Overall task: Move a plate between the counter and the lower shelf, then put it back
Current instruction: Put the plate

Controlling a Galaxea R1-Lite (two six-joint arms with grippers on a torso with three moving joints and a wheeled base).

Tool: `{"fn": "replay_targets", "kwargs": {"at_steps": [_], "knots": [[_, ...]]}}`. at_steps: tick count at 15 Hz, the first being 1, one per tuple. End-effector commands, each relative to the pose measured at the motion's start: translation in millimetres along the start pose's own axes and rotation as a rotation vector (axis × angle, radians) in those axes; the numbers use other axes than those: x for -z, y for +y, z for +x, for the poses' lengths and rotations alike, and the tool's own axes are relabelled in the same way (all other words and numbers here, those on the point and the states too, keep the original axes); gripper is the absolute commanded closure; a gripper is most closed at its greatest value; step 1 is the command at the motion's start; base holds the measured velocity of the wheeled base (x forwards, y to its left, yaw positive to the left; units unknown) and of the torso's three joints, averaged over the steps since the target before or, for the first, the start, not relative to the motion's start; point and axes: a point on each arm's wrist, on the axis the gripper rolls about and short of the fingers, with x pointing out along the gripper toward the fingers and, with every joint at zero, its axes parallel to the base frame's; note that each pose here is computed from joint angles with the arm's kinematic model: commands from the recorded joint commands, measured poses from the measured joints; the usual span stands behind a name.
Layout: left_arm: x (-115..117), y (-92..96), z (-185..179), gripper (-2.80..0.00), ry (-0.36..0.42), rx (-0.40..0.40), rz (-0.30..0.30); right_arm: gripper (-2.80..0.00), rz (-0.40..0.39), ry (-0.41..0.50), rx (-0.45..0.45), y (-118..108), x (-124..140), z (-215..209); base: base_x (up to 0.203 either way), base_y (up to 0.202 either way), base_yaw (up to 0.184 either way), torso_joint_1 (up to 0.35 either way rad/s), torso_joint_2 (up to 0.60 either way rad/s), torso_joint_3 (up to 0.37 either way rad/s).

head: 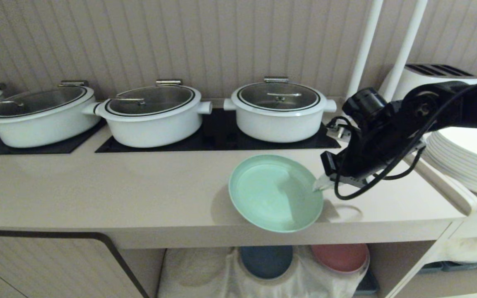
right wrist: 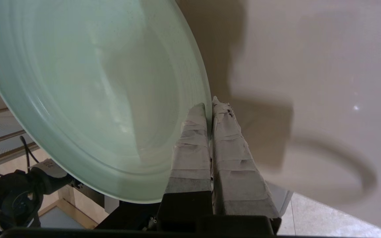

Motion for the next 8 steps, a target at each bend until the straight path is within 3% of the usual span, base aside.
{"fn": "replay_targets", "kwargs": {"at_steps": [1,8], "knots": [[0.1,0.0,0.0,0.00,0.000,-0.001,-0.001,0.00,0.007,0.015,0.003,-2.1,-0.7,6.0,0.000,0.000,0.000,0.000,0.00,0.000],[0.1,0.0,0.0,0.00,0.000,-0.001,-0.001,0.00,0.008,0.010,0.002,-2.7,-11.4,15.1,0.000,0.000,0.000,0.000,0.00,0.000]]}}
